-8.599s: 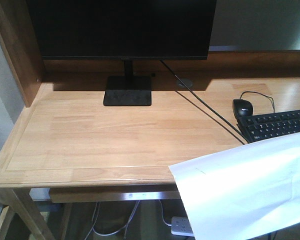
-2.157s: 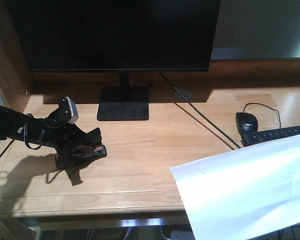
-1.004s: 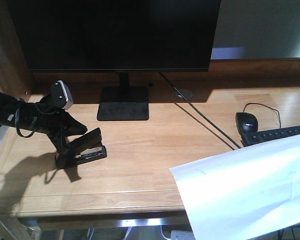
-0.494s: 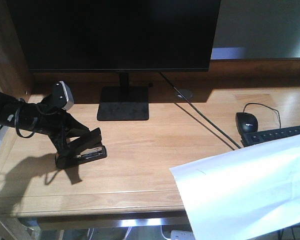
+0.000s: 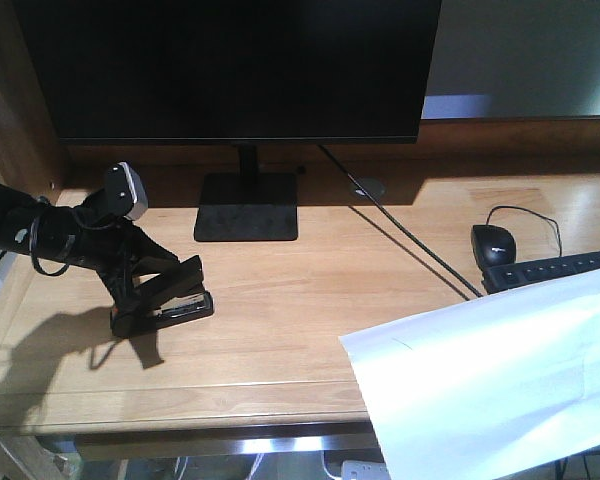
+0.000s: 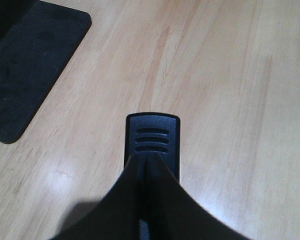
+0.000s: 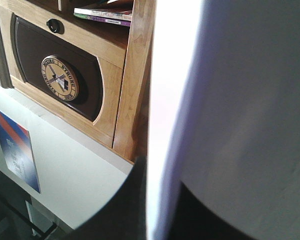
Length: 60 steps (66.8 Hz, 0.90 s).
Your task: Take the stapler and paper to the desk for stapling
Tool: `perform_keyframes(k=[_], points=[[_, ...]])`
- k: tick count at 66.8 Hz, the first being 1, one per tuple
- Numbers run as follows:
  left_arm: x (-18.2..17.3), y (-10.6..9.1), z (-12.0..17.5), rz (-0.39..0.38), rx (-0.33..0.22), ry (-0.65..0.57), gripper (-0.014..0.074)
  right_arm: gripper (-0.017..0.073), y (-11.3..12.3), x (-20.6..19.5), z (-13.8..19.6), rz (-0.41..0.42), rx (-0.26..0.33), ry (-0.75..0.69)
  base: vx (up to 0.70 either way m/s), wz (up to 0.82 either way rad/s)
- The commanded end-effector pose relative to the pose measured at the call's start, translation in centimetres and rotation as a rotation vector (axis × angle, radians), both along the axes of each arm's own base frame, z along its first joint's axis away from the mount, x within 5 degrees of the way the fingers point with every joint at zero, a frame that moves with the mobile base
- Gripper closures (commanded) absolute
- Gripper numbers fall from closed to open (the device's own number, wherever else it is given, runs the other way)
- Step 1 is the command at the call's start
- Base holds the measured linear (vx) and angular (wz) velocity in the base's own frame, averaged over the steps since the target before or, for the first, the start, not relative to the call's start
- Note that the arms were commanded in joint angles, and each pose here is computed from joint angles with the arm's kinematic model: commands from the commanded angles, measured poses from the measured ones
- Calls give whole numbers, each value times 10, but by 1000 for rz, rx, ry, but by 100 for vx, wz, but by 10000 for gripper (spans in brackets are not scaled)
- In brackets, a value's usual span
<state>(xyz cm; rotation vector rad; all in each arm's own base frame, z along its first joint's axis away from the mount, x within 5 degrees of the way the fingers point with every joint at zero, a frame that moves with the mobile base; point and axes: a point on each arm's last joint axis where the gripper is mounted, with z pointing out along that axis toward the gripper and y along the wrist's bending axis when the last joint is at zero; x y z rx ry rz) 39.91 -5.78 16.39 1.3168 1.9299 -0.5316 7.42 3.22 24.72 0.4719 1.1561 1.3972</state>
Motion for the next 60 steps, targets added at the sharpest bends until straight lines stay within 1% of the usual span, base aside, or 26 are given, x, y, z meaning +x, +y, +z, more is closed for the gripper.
perform_keyframes(k=[1, 24, 40, 42, 44, 46, 48, 53, 57, 60], points=[[1, -4, 28, 7, -56, -52, 601, 564, 0, -2, 14, 16, 24, -86, 0, 0], [1, -4, 28, 7, -56, -52, 601, 564, 0, -3, 15, 18, 27, -93, 0, 0], [1, -4, 28, 7, -56, -52, 601, 564, -1, -2, 16, 16, 55, -88, 0, 0], [1, -4, 28, 7, -56, -52, 601, 564, 0, -3, 17, 21, 46, -98, 0, 0], [1, -4, 28, 7, -56, -52, 601, 564, 2, -4, 18, 37, 21, -121, 0, 0], [1, -4, 28, 7, -56, -52, 601, 564, 5, -5, 20, 56, -20, -143, 0, 0], [1, -4, 28, 7, -56, -52, 601, 564, 9, -7, 23, 76, -76, -166, 0, 0], [1, -4, 28, 7, -56, -52, 601, 564, 20, -10, 30, 138, -235, -216, 0, 0], [1, -4, 28, 7, -56, -52, 601, 564, 27, -11, 34, 186, -345, -221, 0, 0], [1, -4, 28, 7, -56, -52, 601, 564, 31, -9, 42, 212, -410, -214, 0, 0]])
